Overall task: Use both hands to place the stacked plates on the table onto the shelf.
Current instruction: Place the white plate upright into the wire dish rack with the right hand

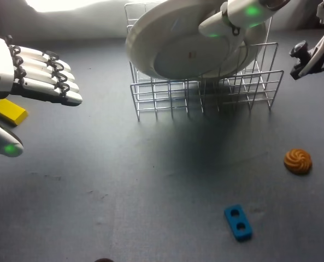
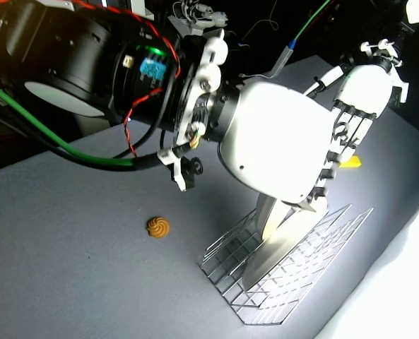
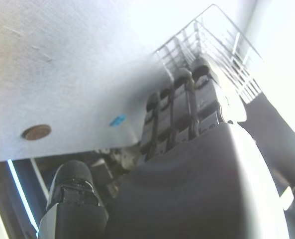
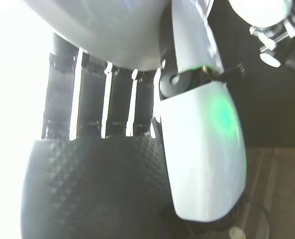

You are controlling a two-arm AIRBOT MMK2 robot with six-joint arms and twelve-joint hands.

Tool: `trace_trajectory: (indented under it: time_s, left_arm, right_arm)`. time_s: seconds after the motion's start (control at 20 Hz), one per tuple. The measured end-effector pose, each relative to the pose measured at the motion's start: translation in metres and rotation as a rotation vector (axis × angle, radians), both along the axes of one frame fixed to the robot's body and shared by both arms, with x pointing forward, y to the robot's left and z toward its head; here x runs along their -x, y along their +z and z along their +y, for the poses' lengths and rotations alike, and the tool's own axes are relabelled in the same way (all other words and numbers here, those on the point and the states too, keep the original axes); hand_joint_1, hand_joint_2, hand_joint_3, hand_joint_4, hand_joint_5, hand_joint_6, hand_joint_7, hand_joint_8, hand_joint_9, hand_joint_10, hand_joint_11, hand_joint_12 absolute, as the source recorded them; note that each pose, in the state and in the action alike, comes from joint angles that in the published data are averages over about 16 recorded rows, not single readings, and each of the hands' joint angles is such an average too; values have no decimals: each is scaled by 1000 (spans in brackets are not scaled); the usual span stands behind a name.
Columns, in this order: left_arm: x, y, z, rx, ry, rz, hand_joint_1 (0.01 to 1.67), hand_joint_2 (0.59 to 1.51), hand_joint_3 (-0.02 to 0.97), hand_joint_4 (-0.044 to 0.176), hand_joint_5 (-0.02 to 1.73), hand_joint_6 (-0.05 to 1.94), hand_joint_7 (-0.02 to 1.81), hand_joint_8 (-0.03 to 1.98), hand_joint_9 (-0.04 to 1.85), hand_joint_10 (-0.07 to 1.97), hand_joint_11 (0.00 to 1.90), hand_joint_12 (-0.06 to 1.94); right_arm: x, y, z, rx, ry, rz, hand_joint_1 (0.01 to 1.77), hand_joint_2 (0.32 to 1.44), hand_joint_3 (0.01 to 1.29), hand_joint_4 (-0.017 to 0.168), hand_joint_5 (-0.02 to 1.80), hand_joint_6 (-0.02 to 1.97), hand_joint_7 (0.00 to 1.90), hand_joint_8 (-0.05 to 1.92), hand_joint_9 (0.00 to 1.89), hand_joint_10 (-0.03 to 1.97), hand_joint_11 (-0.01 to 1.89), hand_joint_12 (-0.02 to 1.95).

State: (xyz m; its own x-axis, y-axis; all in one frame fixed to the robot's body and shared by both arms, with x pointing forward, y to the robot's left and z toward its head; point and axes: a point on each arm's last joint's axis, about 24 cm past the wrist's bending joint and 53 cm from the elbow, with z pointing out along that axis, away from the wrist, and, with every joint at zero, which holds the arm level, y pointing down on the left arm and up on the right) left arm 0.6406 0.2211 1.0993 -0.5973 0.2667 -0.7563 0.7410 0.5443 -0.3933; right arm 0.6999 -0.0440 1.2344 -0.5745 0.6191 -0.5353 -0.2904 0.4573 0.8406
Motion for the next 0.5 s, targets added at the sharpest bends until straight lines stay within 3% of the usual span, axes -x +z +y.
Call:
trace_trajectory:
  time_s: [0.5]
  left_arm:
    - [1, -1, -1, -2, -6, -1, 15, 1131, 11, 3, 97, 6, 120, -2, 99, 17, 19, 164]
  right_arm:
    - [-13, -24, -6, 26, -33, 15, 1290, 1014, 11, -10, 877, 934, 1034, 822, 978, 1200, 732, 1372]
